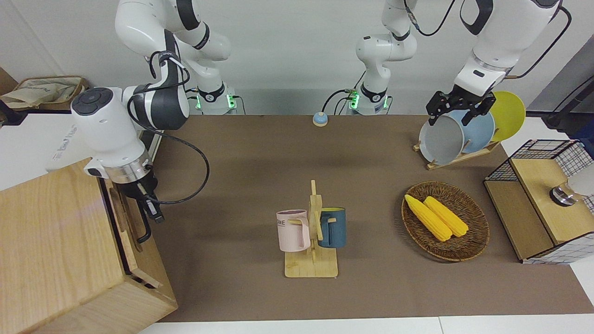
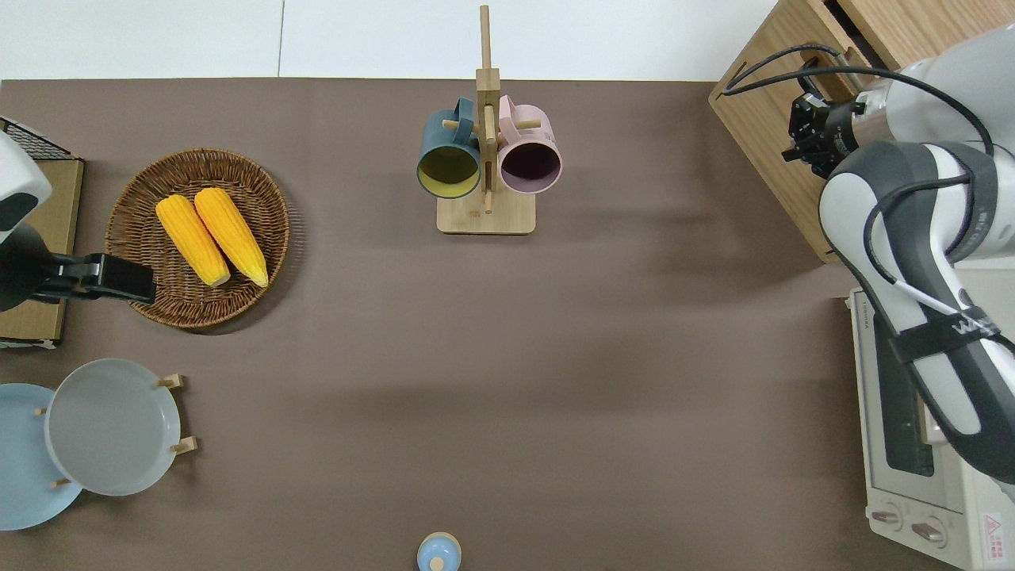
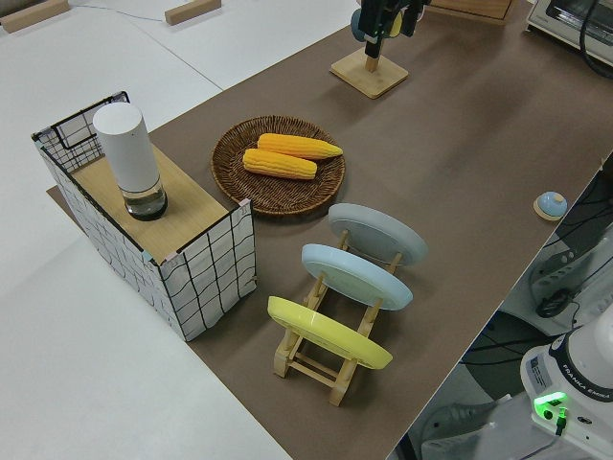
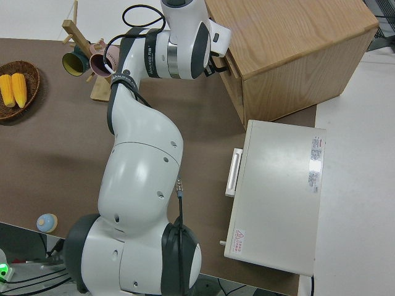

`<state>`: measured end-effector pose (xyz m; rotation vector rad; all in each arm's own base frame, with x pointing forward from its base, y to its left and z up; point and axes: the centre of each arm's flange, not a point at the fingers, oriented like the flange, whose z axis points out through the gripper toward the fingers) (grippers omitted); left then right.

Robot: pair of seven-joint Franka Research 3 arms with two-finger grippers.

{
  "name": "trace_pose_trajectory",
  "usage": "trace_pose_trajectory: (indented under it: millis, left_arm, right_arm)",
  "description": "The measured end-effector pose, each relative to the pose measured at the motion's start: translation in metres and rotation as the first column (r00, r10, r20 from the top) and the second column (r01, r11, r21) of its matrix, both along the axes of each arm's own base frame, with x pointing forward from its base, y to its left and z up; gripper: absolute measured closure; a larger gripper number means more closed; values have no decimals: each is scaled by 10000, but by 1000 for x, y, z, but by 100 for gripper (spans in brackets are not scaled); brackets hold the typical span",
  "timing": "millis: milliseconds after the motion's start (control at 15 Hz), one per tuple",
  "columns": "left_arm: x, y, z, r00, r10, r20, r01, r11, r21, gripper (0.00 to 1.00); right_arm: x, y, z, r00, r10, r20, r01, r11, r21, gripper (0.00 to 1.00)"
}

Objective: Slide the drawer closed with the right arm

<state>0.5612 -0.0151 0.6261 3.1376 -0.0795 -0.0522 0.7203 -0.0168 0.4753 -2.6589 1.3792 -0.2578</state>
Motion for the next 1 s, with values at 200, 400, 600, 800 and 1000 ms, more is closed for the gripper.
trace_pose_trajectory:
  millis: [200,400,600,800,1000]
  left_arm:
    - [0,0,0,10000,0,0,0,10000,0,0]
    - [0,0,0,10000,0,0,0,10000,0,0]
    - [0,0,0,10000,0,0,0,10000,0,0]
    - [0,0,0,10000,0,0,0,10000,0,0]
    - [0,0,0,10000,0,0,0,10000,0,0]
  right_arm:
    - [1,-2,-1,10000,59,59,-59,9999,148,99]
    - [1,-7,-2,9997,209,105,-211,9996,191,99]
    - [1,-9,-2,9981,612,92,-613,9981,106,99]
    - [1,-10,-2,9974,713,100,-714,9974,107,99]
    - [1,-10,-2,9970,767,102,-768,9970,100,99]
